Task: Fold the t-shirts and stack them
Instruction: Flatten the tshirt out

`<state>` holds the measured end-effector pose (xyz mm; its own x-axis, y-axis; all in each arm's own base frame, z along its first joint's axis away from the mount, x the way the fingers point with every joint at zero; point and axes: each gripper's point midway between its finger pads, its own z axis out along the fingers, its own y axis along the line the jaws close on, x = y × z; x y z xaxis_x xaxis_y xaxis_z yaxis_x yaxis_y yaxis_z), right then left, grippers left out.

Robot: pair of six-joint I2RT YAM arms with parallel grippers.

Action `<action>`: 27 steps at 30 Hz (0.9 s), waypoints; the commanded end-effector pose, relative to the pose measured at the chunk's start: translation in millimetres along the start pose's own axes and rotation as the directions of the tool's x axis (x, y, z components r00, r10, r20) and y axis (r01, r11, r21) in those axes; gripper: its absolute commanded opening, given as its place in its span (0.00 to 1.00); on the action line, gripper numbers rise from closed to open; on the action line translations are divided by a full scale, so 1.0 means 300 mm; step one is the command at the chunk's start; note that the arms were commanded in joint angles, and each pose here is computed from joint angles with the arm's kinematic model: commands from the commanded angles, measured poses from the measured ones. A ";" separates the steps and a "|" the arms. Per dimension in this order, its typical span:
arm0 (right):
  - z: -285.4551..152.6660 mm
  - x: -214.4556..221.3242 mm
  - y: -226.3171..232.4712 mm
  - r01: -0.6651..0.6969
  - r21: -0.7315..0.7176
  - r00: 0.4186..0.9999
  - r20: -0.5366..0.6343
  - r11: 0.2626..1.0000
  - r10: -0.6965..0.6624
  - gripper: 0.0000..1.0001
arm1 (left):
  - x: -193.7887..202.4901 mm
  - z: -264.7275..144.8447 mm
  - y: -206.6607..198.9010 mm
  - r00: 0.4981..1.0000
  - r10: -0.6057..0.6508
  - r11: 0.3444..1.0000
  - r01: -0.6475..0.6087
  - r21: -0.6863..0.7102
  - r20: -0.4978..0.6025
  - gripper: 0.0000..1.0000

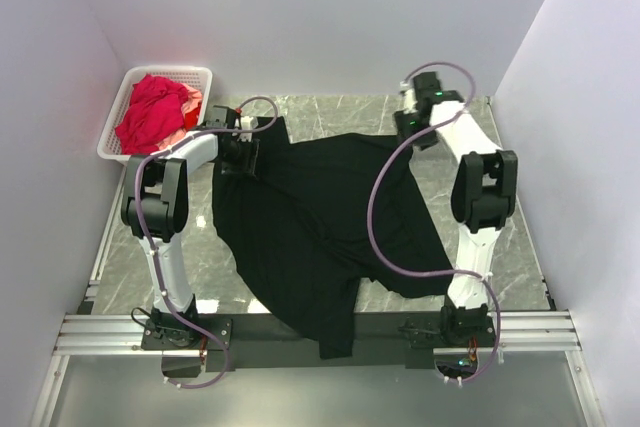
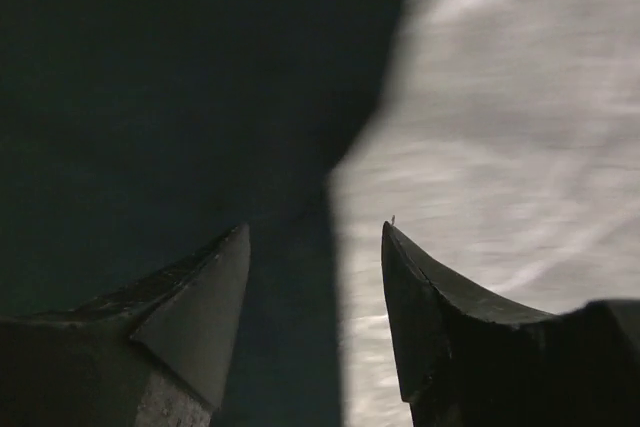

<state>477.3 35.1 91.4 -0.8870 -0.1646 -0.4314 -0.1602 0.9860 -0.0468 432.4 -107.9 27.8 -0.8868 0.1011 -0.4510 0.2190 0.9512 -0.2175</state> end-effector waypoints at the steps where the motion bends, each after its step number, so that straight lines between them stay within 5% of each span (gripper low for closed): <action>1: -0.046 0.030 0.171 0.012 -0.057 1.000 -0.002 0.998 -0.012 0.63 | 0.010 0.017 0.044 1.000 0.015 0.999 -0.016 -0.044 -0.023 0.57; 19: 0.136 0.160 0.149 0.083 0.130 0.989 -0.133 0.988 -0.065 0.50 | 0.004 0.029 0.059 1.000 0.007 0.999 -0.008 -0.053 -0.023 0.58; 22: 0.132 0.158 0.099 0.097 0.165 0.988 -0.131 0.982 -0.076 0.39 | 0.009 0.033 0.063 1.000 0.000 0.999 -0.001 -0.053 -0.029 0.58; 27: 0.116 0.143 0.051 0.079 0.160 0.990 -0.127 0.984 -0.059 0.04 | 0.002 0.034 0.073 1.000 -0.008 0.998 0.007 -0.057 -0.026 0.58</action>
<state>437.8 62.8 23.1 -0.9346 -0.2439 -0.2589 -0.1974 0.9612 -0.1928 438.3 -105.7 27.8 -0.8866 0.0944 -0.4529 0.2122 0.9529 -0.2167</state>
